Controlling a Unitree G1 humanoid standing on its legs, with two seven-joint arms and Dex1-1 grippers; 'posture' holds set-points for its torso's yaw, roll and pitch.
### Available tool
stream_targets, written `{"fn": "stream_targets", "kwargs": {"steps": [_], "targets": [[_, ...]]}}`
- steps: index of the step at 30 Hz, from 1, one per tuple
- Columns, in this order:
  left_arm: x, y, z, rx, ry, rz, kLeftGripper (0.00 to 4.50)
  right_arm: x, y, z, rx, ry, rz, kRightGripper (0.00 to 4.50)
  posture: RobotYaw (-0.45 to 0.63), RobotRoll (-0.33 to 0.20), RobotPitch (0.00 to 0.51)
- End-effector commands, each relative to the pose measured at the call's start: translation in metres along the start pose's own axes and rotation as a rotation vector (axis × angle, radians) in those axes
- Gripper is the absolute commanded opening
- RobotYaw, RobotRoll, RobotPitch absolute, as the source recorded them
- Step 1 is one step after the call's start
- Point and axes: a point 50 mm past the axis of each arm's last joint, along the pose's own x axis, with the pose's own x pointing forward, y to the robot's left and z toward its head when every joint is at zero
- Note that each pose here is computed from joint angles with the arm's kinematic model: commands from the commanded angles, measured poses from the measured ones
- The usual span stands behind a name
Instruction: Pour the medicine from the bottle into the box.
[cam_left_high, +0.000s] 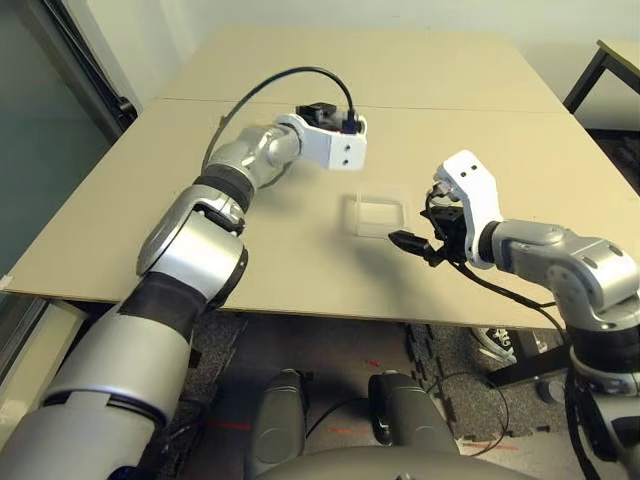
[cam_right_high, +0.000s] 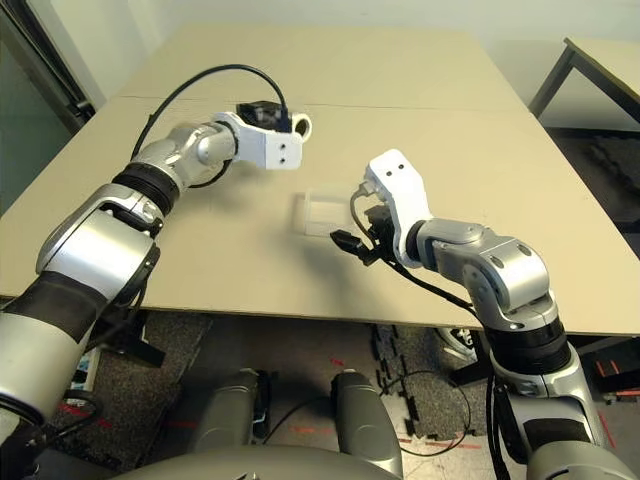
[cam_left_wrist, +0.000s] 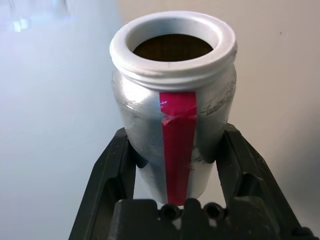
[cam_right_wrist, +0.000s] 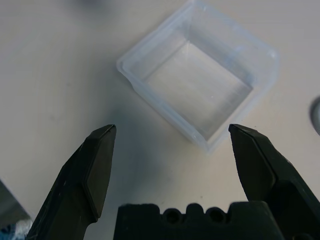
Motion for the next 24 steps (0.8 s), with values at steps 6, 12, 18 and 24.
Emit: {"fn": "stream_targets", "kwargs": {"steps": [6,12,18,24], "targets": [[0.008,-0.003,0.016,0.352,-0.047,-0.023,2.44,0.011,0.003,0.001,-0.025,0.014,-0.006,4.50,-0.15,0.000,0.043],[0.010,-0.011,0.025,0.517,-0.095,-0.042,2.44,0.010,-0.001,-0.002,-0.019,0.019,-0.026,4.50,-0.15,0.000,0.043],[0.011,-0.015,0.026,0.606,-0.107,-0.047,2.44,0.012,-0.003,-0.001,-0.015,0.016,-0.031,4.50,-0.14,0.000,0.045],[0.012,-0.019,0.028,0.528,-0.098,-0.035,2.44,0.013,-0.005,-0.001,-0.012,0.014,-0.037,4.50,-0.14,0.000,0.047]]}}
